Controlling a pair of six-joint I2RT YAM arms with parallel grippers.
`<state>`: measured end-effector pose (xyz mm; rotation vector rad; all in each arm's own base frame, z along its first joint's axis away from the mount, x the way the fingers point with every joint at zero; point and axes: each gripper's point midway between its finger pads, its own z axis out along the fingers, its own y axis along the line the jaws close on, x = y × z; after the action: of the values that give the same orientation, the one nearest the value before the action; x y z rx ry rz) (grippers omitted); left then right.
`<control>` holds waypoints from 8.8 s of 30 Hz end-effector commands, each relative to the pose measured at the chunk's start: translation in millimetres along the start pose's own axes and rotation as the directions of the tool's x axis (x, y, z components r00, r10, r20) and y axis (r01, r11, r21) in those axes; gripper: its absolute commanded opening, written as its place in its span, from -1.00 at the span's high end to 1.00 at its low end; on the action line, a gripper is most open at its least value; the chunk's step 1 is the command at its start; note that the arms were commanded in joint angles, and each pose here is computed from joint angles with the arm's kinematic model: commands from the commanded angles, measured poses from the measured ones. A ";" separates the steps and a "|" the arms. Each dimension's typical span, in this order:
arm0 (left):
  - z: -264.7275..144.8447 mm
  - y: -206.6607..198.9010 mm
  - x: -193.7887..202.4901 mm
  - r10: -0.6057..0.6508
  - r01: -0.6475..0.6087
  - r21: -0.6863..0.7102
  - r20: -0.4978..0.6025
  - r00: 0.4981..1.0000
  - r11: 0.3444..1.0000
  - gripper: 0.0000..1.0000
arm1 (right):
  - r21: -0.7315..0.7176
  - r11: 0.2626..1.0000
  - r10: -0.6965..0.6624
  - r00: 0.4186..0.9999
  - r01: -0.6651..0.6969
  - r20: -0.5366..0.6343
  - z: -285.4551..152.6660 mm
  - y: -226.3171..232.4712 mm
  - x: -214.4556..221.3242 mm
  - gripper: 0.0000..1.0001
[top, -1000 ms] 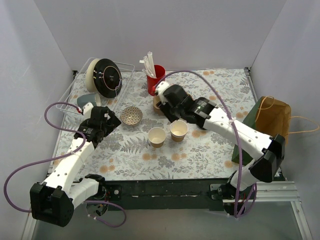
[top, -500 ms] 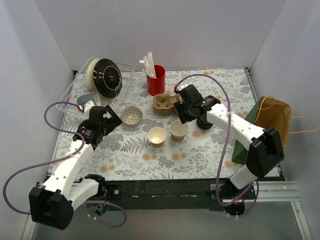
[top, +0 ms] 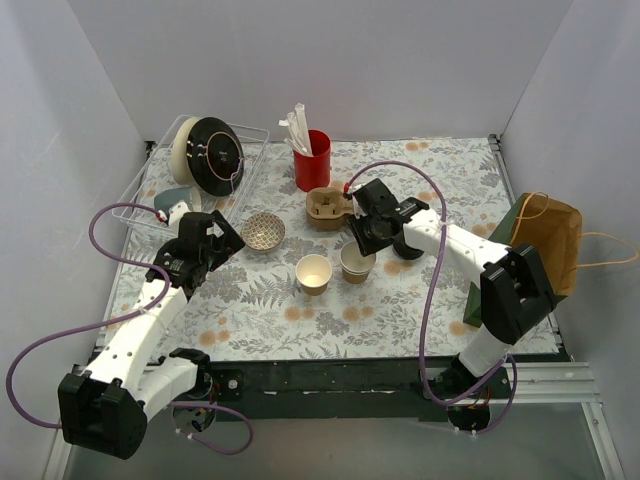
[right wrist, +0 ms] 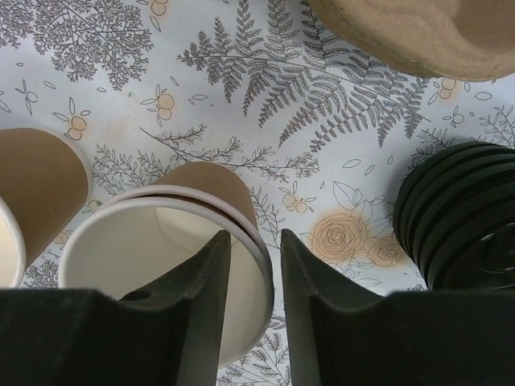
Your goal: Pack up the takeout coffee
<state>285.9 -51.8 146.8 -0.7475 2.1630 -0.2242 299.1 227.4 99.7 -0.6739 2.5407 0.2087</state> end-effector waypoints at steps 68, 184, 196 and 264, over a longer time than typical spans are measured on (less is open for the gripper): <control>-18.8 -10.3 -1.2 0.124 -0.128 0.144 0.039 0.992 0.981 -0.96 | 0.326 0.759 0.477 0.822 -0.563 0.310 -42.2 -279.3 -109.2 0.01; -61.0 -68.6 12.1 0.229 -0.218 0.522 0.044 0.972 0.824 -0.87 | 0.023 0.912 0.393 0.887 -0.410 0.240 -19.4 -79.9 -23.1 0.56; -133.2 -202.7 3.3 0.280 -0.070 0.869 -0.081 0.956 0.491 0.14 | -0.035 0.987 0.162 0.973 -0.158 0.165 -10.0 -65.8 14.2 0.58; -4.3 -338.6 248.1 0.498 -0.022 0.849 -0.288 0.818 0.527 1.00 | -0.115 0.982 0.183 0.922 -0.152 0.343 -49.5 -53.8 12.5 0.97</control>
<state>301.6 -465.8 110.1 0.2489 2.2732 -1.3354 289.4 151.0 113.7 -0.4111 2.3383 0.3855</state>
